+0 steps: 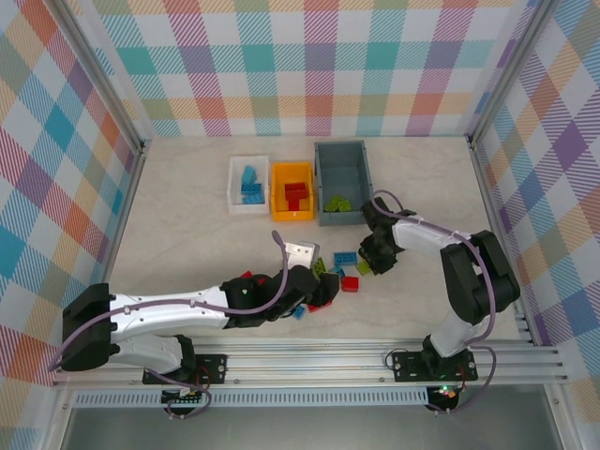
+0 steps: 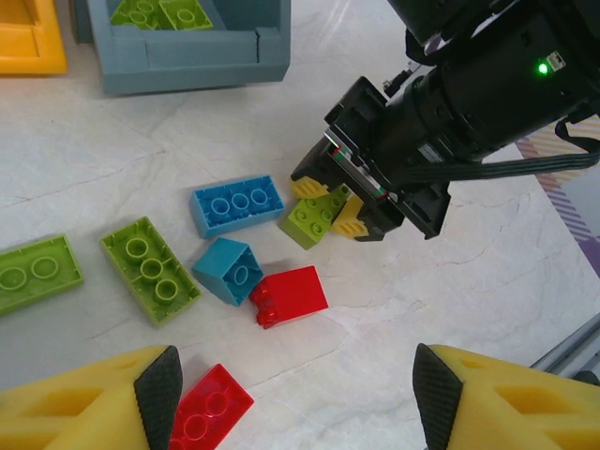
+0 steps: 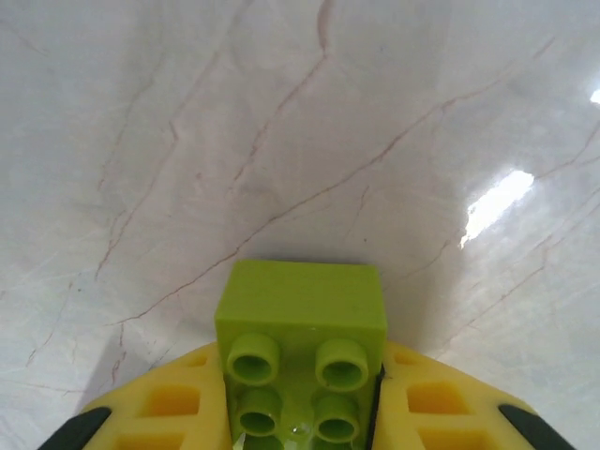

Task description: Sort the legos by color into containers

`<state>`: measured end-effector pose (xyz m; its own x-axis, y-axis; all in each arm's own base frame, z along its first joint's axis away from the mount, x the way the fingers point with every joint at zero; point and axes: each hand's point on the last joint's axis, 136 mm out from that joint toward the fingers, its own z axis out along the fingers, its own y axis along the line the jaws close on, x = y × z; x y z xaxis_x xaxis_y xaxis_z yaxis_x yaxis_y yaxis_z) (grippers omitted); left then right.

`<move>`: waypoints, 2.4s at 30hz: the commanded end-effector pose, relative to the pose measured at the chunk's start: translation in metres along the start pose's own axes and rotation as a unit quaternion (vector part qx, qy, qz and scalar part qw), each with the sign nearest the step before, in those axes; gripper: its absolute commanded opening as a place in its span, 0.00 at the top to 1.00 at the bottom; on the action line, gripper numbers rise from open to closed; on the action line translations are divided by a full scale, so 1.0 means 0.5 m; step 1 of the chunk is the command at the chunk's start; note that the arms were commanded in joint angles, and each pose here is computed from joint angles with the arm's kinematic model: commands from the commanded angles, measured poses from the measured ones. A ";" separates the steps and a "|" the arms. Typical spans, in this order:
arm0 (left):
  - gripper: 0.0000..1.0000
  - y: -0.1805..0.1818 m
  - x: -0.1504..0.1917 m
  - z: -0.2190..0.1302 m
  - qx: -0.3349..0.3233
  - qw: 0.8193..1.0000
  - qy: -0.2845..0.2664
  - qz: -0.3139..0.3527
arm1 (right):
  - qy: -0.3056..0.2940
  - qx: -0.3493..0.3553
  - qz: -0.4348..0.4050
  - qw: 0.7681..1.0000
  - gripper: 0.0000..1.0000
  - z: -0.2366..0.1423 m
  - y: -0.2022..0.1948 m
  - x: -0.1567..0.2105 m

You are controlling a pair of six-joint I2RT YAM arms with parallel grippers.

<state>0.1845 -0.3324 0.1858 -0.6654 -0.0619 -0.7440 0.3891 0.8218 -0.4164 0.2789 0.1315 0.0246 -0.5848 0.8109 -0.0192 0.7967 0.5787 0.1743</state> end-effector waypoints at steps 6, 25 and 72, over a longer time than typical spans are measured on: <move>0.32 0.023 -0.095 -0.068 -0.044 0.997 -0.061 -0.003 | -0.192 -0.059 -0.191 0.961 0.81 -0.200 0.116 -0.069; 0.28 -0.013 -0.200 -0.061 -0.002 0.995 -0.093 -0.035 | -0.215 0.105 -0.399 0.885 0.81 -0.101 0.397 -0.191; 0.23 0.490 0.091 0.029 -0.374 0.852 0.172 -0.324 | -0.030 -0.417 -0.645 0.639 0.28 -0.330 0.112 0.424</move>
<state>0.2579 -0.1395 0.0448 -0.7909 -0.5537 -0.2606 -0.5399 0.8318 -0.1287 0.1768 0.3099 0.1636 -0.6740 -0.3511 -0.6499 -0.6927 0.6061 0.3909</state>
